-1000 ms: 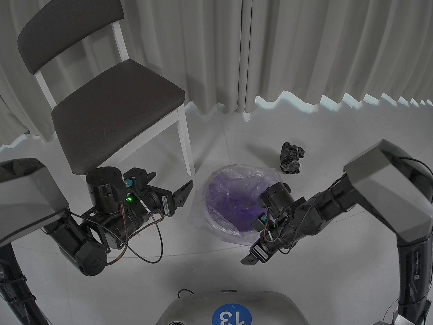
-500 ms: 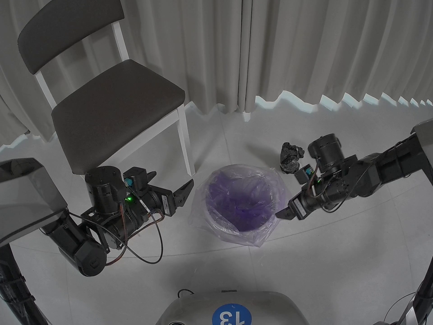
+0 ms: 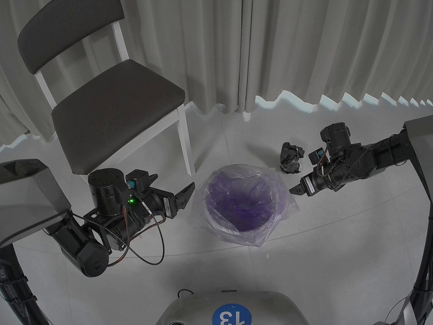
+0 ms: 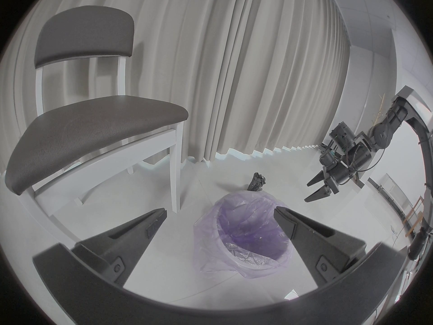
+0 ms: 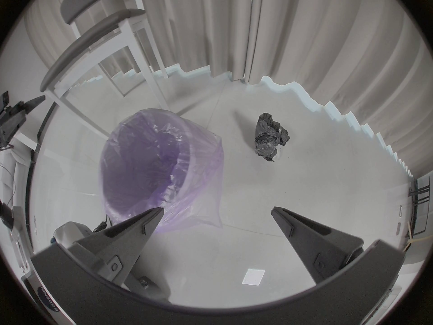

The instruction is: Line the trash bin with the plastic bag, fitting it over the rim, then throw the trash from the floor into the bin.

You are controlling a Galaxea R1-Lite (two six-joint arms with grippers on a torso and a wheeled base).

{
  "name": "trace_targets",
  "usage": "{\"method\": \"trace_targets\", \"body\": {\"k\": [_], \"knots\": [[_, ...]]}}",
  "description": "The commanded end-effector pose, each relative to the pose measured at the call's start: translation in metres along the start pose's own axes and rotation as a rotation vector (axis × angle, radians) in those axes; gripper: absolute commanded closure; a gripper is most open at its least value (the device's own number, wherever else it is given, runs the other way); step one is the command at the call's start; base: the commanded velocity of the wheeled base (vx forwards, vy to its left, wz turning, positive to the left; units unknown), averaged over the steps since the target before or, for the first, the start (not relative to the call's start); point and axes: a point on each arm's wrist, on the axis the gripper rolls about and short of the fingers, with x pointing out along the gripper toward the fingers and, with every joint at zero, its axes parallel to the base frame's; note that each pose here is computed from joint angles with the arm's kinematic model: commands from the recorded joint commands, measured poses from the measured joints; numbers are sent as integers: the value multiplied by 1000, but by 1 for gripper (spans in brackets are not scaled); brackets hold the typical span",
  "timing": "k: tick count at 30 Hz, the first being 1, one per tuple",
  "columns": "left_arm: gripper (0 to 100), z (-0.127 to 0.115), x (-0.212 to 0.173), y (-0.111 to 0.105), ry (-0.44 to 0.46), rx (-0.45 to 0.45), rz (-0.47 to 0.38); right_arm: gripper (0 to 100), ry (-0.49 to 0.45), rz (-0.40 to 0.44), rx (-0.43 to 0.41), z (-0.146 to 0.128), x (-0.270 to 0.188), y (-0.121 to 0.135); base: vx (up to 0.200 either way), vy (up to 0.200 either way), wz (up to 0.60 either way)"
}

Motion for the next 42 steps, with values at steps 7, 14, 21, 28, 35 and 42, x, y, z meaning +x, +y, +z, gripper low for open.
{"method": "trace_targets", "body": {"k": [7, 14, 21, 28, 35, 42], "knots": [[0, -2, 1, 2, 5, -1, 6, 0, 52, 14, 1, -11, 55, 3, 0, 0, 0], [0, -3, 1, 2, 8, -2, 6, 0, 93, 20, 5, -24, 71, 3, 0, 0, 0], [0, -4, 2, 3, 13, -2, 8, 0, 116, 24, 5, -36, 89, 5, 0, 0, 0], [0, -4, 2, 3, 11, -2, 10, 0, 142, 31, 7, -50, 115, 7, 0, 0, 0], [0, -5, 2, 4, 14, -4, 10, 0, 161, 37, 19, -59, 137, 9, 0, 0, 0], [0, -8, 3, 3, 23, -3, 10, 0, 156, 26, 48, -58, 138, 3, 0, 0, 0]]}}
